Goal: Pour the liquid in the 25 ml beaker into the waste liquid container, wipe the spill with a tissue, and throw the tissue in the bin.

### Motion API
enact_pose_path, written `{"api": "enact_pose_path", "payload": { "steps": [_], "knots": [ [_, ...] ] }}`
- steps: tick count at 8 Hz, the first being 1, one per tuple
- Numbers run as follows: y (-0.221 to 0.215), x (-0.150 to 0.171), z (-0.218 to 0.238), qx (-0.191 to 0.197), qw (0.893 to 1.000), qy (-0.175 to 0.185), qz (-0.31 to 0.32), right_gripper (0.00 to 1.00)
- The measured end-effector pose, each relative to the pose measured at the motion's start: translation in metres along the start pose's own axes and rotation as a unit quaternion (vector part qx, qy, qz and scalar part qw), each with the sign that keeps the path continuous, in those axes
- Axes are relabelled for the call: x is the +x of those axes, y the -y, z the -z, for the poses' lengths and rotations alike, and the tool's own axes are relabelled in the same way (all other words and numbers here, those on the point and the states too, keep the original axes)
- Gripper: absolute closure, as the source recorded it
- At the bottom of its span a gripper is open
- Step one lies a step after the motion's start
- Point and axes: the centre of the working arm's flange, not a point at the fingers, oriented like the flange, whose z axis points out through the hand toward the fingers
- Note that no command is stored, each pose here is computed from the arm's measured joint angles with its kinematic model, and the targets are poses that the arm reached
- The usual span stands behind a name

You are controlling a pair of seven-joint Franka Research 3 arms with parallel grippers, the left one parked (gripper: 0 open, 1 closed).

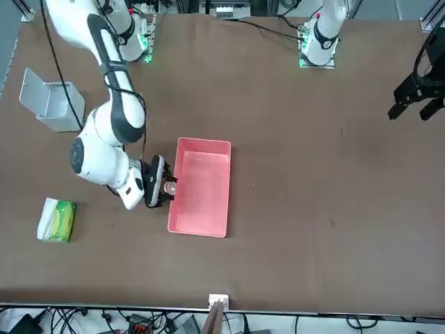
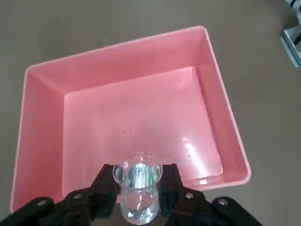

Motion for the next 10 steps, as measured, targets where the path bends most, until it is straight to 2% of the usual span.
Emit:
{"api": "enact_pose_path", "payload": {
  "steps": [2,5,10],
  "knots": [
    [0.009,0.005,-0.007,0.014,0.999,0.047,-0.018,0.53],
    [0.019,0.006,0.000,0.045,0.991,0.119,-0.043,0.53],
    [0.019,0.009,0.012,0.044,0.986,0.149,-0.052,0.53]
  ]
}}
